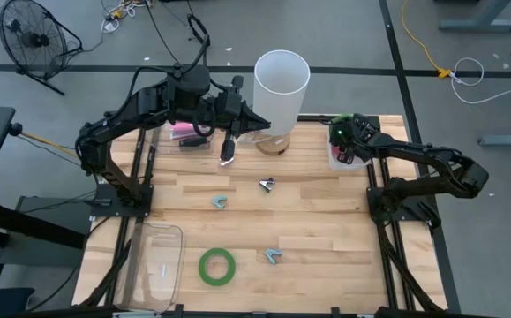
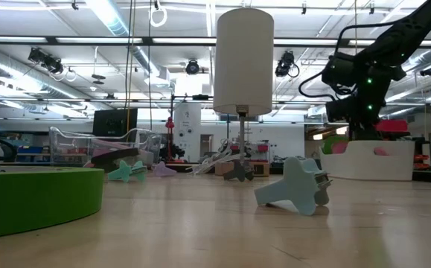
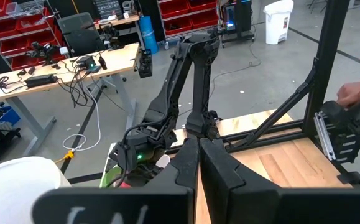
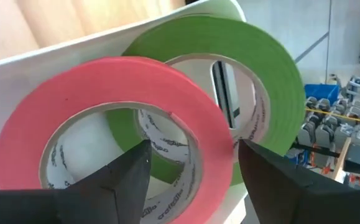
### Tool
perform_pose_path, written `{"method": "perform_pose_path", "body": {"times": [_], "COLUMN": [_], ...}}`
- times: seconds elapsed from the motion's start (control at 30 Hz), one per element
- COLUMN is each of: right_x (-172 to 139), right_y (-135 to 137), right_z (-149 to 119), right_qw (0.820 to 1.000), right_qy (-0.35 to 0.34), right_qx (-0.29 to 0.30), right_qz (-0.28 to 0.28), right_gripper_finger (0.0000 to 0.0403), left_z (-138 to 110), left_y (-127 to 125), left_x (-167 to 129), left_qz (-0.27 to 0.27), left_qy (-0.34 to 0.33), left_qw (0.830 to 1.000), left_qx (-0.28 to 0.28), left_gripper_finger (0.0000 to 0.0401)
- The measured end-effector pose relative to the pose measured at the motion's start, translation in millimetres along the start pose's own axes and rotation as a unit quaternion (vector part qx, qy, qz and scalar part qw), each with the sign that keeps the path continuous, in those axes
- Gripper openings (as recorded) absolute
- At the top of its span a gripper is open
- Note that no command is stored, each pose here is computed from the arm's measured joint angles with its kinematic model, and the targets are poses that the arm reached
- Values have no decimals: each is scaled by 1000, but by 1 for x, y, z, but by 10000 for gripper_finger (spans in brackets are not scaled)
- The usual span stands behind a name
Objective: Pick and place Stapler, Stapler remover, tape
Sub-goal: Put the green tape into the white bin
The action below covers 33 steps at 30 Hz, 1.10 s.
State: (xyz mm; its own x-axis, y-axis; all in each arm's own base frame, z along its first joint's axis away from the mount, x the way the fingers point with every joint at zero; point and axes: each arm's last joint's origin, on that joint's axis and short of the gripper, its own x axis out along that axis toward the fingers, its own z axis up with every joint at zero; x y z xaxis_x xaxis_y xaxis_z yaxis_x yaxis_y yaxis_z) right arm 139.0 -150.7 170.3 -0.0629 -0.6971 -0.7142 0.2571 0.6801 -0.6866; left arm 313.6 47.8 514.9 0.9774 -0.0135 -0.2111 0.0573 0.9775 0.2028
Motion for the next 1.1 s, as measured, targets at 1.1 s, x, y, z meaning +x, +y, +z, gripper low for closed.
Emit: {"method": "perform_pose_path", "body": {"times": [1.1], "right_x": [-87], "right_y": [-49], "right_z": [28], "right_qw": [978], "right_qy": [-92], "right_qx": [109], "right_qz": [151], "right_gripper_finger": [240], "left_z": [0], "left_y": [0], "left_x": [0], "left_qz": [0], "left_qy": [0], "left_qw": [1000], "left_qx": [0], "left_gripper_finger": [21]}}
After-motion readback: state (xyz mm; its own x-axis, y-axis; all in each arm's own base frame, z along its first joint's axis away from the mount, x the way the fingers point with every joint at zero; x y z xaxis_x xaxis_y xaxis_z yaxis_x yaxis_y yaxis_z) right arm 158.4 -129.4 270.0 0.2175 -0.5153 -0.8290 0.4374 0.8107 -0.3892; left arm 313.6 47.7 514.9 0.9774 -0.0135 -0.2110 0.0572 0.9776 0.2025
